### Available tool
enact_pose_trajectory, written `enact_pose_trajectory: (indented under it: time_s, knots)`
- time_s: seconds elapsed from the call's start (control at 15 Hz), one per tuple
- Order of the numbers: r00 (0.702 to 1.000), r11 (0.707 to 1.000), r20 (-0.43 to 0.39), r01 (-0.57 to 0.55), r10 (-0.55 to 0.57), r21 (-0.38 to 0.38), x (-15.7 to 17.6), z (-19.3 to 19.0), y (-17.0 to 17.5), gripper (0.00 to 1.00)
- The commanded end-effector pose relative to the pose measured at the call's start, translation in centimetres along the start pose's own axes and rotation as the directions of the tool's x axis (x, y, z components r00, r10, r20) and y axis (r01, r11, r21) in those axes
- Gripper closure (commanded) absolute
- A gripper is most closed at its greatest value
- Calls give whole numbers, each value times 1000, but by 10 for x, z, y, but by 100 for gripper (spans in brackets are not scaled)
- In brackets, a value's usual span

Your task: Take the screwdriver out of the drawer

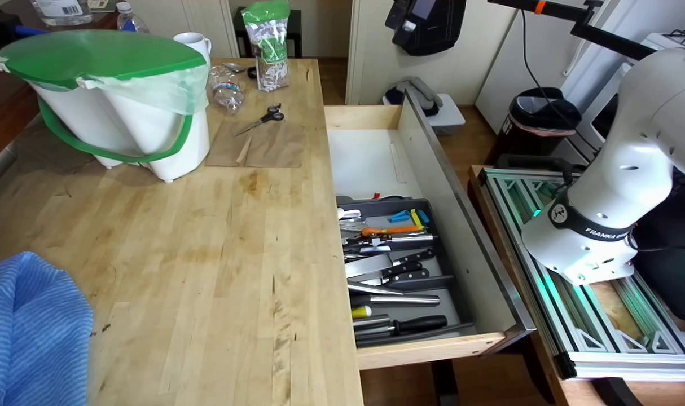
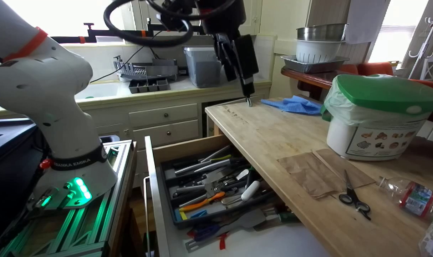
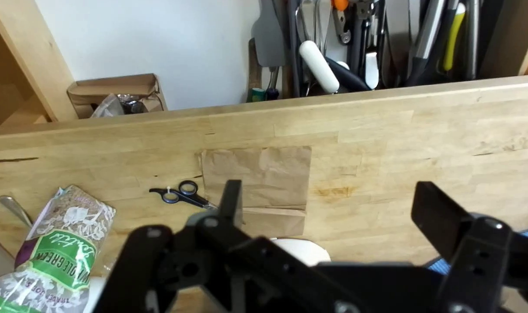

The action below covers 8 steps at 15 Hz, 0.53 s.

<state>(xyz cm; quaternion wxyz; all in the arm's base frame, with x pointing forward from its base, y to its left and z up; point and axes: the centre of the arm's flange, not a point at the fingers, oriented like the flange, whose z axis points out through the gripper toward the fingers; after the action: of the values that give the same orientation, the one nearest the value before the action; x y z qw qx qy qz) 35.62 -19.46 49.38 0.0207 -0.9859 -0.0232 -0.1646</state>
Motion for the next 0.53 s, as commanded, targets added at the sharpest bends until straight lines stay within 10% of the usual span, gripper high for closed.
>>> enact_pose_trajectory:
  time_s: [0.0,0.47]
  knots:
    - [999,1000,-41,27,-28,-5,-27,27,13,0]
    - [1000,1000,-20,9,-9,-2,-20,23,11,0]
